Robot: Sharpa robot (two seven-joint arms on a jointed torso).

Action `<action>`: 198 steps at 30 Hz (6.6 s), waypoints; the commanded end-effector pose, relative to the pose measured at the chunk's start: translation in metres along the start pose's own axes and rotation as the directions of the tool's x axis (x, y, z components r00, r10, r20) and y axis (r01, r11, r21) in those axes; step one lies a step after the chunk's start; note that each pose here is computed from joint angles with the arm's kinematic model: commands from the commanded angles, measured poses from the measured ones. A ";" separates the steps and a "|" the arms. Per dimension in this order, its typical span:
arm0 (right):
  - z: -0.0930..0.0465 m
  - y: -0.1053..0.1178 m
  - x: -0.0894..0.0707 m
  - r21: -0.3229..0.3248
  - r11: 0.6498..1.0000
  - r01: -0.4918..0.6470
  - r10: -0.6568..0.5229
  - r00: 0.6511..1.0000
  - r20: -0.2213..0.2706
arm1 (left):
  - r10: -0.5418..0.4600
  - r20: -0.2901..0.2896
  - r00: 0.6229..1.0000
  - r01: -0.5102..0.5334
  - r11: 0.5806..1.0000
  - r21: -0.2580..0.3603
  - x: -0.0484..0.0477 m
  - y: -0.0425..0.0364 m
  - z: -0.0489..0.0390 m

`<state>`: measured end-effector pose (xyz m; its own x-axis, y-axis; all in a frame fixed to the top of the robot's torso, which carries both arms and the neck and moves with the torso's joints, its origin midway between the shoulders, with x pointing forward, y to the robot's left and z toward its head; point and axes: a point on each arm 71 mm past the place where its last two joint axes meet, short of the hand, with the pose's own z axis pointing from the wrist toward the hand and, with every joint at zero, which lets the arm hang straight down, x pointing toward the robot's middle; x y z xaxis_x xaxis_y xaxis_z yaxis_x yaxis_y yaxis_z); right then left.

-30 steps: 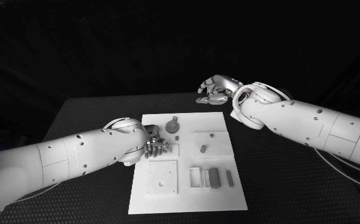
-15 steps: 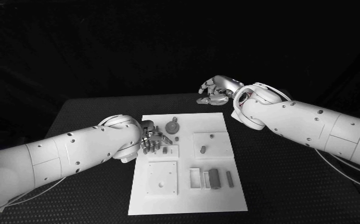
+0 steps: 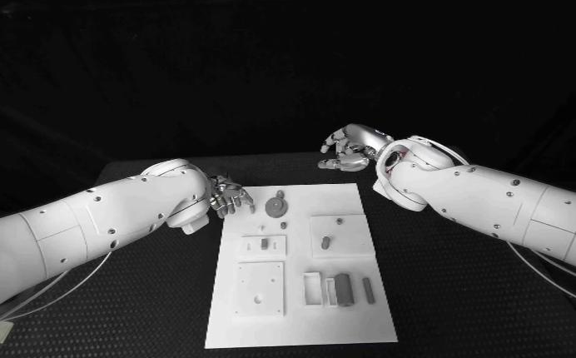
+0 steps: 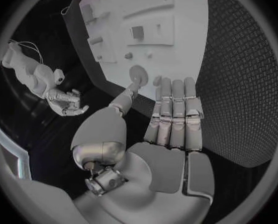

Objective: Assemble the parts on the task board

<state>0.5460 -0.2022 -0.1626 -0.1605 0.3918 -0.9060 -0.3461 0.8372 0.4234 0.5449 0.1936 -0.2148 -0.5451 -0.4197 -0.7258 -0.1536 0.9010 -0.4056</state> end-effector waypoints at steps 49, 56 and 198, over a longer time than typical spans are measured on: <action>0.003 0.006 0.003 -0.016 1.000 -0.007 0.007 1.000 -0.012 | 0.125 -0.116 0.985 -0.132 0.990 -0.056 -0.0019 -0.0174 0.0418; 0.002 0.006 0.003 -0.016 1.000 -0.007 0.007 1.000 -0.012 | 0.127 -0.122 0.984 -0.134 0.989 -0.057 0.0019 -0.0175 0.0433; 0.000 -0.005 0.000 0.010 1.000 -0.009 0.009 1.000 -0.013 | 0.127 -0.161 0.979 -0.128 0.992 0.004 0.0633 0.0104 -0.0091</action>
<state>0.5477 -0.2077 -0.1637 -0.1655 0.3993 -0.9017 -0.3284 0.8399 0.4322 0.5018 0.1793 -0.2593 -0.6891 -0.2813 -0.6679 -0.0850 0.9466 -0.3109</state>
